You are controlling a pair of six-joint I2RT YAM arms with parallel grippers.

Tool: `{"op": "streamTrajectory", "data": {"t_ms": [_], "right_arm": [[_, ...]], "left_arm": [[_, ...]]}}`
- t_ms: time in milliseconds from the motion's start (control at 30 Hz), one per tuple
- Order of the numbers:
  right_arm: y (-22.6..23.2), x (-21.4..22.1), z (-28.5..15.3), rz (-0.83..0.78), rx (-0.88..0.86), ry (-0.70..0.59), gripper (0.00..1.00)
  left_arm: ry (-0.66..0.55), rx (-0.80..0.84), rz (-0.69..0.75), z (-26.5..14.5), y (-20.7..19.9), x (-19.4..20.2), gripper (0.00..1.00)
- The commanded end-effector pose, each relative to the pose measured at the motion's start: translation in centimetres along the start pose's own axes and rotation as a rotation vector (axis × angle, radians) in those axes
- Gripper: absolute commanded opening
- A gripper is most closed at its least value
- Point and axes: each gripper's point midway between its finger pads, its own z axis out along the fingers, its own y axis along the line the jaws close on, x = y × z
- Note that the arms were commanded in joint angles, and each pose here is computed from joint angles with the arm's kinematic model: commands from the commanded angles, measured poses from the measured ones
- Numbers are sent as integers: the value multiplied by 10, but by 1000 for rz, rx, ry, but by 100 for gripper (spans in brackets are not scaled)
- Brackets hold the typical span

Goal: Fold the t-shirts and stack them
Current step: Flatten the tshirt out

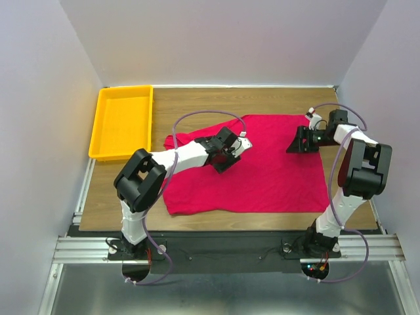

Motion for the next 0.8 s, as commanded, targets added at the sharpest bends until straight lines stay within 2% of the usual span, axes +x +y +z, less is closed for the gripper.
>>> {"op": "streamTrajectory", "data": {"t_ms": [0,500,767], "right_arm": [[6,-32,-21,-73,-10,-125,74],[-6,-28,-28,-19,-19,-146,74],[-8,-25,-30,-11,-17,-148,74]], "left_arm": [[-9,-60,39,-4,14,-19,54],[42,-41,36,11,0,-10,53],[53,-46,9,18,0,-12,33]]}}
